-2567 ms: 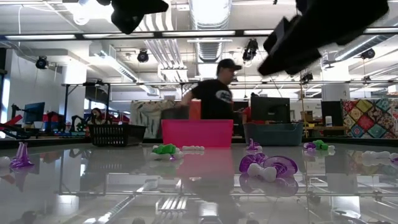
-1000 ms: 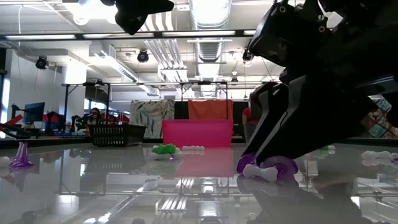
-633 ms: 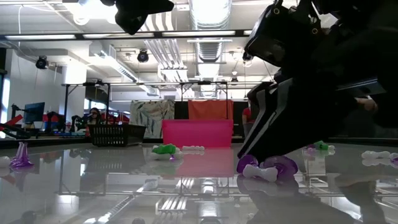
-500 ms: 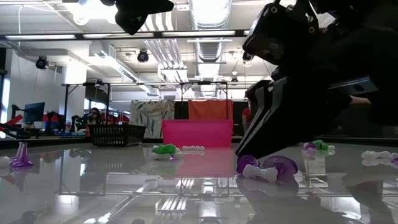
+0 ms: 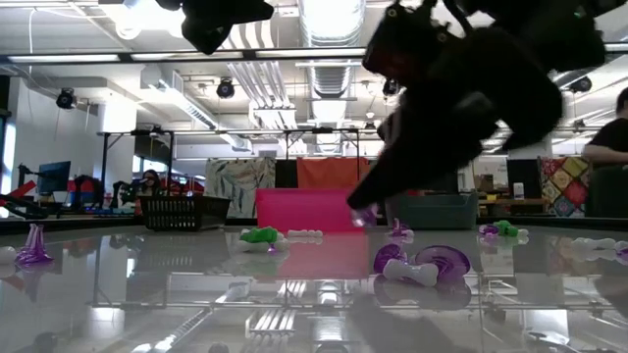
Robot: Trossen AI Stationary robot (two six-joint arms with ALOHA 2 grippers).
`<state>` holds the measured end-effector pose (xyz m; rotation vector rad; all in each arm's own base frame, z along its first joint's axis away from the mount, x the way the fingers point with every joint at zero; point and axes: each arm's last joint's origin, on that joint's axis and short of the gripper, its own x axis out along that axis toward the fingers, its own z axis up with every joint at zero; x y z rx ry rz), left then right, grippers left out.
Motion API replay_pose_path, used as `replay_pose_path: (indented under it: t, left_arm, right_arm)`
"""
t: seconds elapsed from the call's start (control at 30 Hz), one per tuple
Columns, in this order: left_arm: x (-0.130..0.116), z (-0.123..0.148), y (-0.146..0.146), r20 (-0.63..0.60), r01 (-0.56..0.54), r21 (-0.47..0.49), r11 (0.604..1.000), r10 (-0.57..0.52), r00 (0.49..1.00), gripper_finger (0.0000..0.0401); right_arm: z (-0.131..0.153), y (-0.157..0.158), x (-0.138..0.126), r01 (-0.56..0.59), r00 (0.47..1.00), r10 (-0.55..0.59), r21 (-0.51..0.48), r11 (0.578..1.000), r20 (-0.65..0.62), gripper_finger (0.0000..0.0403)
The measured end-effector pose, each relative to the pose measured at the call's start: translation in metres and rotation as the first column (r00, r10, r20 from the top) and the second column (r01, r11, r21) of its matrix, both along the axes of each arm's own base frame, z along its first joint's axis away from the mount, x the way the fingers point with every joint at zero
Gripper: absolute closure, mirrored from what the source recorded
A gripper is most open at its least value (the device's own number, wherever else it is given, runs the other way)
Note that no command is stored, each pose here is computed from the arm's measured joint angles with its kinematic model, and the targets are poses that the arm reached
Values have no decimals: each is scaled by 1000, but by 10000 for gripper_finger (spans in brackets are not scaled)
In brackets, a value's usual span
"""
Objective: Sort Halloween decoration
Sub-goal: Put the purple hat toy into the pink bin
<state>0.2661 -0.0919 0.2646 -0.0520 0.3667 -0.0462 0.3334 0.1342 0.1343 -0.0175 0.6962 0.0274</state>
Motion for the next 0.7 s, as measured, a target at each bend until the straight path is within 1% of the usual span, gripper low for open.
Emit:
replay_pose_path:
  t: [0.13,0.2,0.3,0.4,0.5,0.57,0.63,0.7]
  left_arm:
    - [-2,3,2,12,-19,13,1000,19,1000,310]
    - [-4,6,3,21,-19,16,1000,18,1000,310]
    - [-9,11,5,22,-12,38,999,11,1000,310]
    - [-14,15,8,29,-26,65,998,24,999,310]
    - [-17,17,11,28,-71,123,990,68,997,310]
    - [-19,17,15,28,-126,167,978,123,992,310]
    - [-21,17,20,24,-197,210,958,197,980,310]
    - [-23,17,28,17,-256,250,934,260,965,310]
  right_arm:
    - [21,-18,4,28,998,-28,-6,1000,61,394]
    - [35,-32,6,42,995,-40,-26,999,96,394]
    - [58,-61,7,95,984,-85,-58,994,156,394]
    - [75,-100,9,188,965,-170,-77,979,201,394]
    - [81,-147,8,327,926,-308,-58,943,220,394]
    - [81,-179,5,430,883,-415,-23,903,219,394]
    - [79,-208,1,491,854,-479,-11,871,205,394]
    - [75,-232,-3,513,840,-506,17,858,195,394]
